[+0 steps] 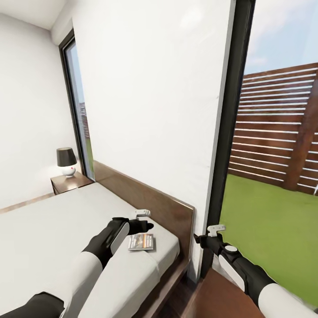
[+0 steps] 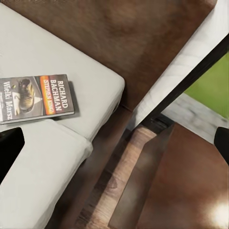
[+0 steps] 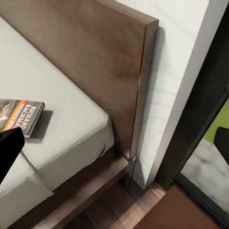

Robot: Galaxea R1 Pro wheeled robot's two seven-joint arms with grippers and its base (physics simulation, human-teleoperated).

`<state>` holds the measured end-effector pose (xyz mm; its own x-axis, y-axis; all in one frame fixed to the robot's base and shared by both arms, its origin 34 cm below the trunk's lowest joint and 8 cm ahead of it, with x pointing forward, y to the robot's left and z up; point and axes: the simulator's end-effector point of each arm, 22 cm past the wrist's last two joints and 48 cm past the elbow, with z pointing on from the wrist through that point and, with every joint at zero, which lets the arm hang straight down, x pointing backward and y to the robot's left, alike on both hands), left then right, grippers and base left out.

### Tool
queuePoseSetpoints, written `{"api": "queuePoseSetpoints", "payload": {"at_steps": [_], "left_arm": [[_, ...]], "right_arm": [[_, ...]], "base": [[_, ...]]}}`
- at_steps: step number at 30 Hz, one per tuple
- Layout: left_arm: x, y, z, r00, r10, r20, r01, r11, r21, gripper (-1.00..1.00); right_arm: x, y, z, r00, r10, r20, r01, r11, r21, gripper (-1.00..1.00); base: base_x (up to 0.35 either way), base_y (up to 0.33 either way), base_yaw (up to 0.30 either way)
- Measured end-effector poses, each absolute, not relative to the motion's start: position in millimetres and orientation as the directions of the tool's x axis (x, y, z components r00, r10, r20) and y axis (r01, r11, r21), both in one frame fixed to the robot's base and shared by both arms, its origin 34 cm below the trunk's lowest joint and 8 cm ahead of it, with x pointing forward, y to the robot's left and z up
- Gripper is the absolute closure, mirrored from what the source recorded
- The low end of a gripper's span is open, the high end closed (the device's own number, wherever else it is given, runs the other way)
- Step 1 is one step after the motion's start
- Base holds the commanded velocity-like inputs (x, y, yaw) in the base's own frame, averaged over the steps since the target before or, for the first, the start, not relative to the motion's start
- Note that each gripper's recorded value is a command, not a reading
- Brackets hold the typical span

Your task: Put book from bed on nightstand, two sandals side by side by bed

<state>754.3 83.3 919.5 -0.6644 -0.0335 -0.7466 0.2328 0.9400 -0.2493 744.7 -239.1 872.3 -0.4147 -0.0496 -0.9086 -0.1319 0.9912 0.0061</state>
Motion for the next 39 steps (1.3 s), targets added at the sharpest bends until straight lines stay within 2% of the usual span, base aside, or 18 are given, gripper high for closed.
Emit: {"api": "queuePoseSetpoints", "payload": {"at_steps": [11,39], "left_arm": [[753.2,84.1,934.9,-0.665,-0.034,-0.746,0.232,0.940,-0.250,-1.00],[748.6,83.4,970.6,-0.666,-0.035,-0.745,0.233,0.939,-0.252,-1.00]], "right_arm": [[743.5,-239.1,888.0,-0.415,-0.050,-0.909,-0.132,0.991,0.006,-1.00],[739.1,-239.1,923.4,-0.416,-0.049,-0.908,-0.132,0.991,0.006,-1.00]], "base": [[0.163,0.000,0.000],[0.007,0.040,0.000]]}}
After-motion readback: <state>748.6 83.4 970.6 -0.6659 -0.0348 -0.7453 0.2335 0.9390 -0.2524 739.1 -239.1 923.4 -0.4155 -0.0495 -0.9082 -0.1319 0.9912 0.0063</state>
